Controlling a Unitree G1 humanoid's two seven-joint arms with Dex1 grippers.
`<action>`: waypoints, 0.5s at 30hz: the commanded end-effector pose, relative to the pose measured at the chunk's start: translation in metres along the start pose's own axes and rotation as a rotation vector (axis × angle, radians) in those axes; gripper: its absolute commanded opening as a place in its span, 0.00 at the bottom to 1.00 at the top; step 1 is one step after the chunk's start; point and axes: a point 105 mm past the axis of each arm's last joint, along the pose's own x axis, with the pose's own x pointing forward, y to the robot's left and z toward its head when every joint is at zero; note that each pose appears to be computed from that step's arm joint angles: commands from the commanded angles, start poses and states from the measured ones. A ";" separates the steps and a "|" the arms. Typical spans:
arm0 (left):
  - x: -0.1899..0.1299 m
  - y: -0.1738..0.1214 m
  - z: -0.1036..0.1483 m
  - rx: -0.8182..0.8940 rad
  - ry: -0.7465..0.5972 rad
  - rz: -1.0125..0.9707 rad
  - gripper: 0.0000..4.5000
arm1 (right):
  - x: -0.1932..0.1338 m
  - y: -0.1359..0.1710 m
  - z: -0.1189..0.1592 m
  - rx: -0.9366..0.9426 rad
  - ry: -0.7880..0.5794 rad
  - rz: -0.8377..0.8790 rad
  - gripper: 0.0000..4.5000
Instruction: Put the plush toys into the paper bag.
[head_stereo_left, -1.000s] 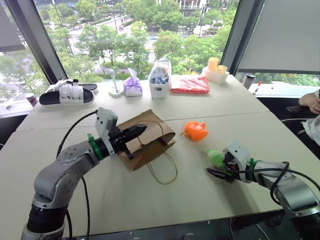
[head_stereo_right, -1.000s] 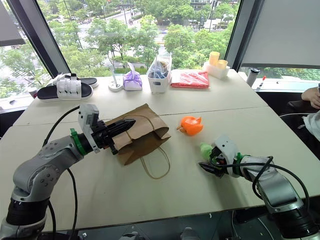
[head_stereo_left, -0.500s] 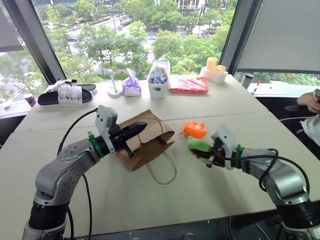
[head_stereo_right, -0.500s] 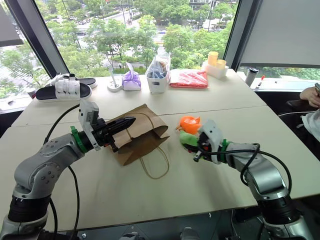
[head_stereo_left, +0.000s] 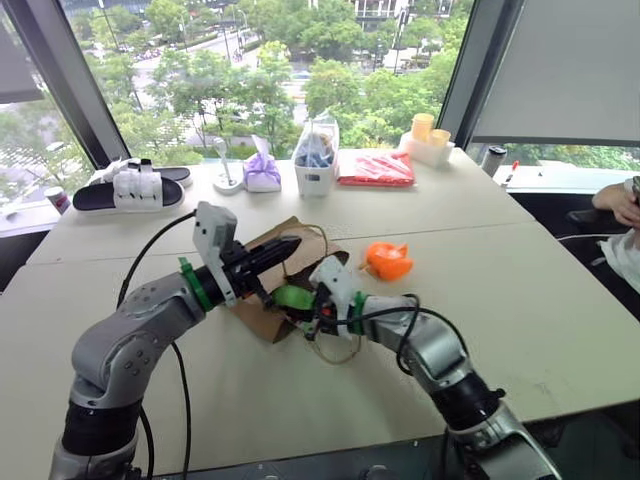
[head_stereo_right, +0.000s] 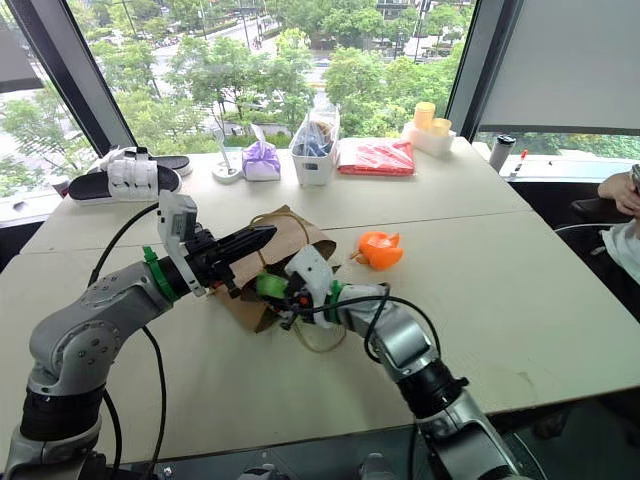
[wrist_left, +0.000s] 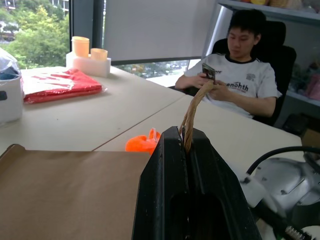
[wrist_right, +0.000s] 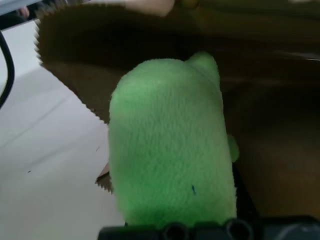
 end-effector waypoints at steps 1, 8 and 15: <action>0.000 -0.011 0.013 0.019 -0.038 -0.025 0.00 | 0.017 -0.005 0.024 -0.065 -0.082 -0.025 0.00; 0.000 -0.015 0.013 -0.002 -0.047 -0.018 0.00 | 0.037 -0.005 0.045 -0.039 -0.210 -0.048 0.00; 0.000 -0.014 0.016 -0.012 -0.063 0.000 0.00 | 0.042 -0.005 0.045 -0.110 -0.247 -0.083 0.64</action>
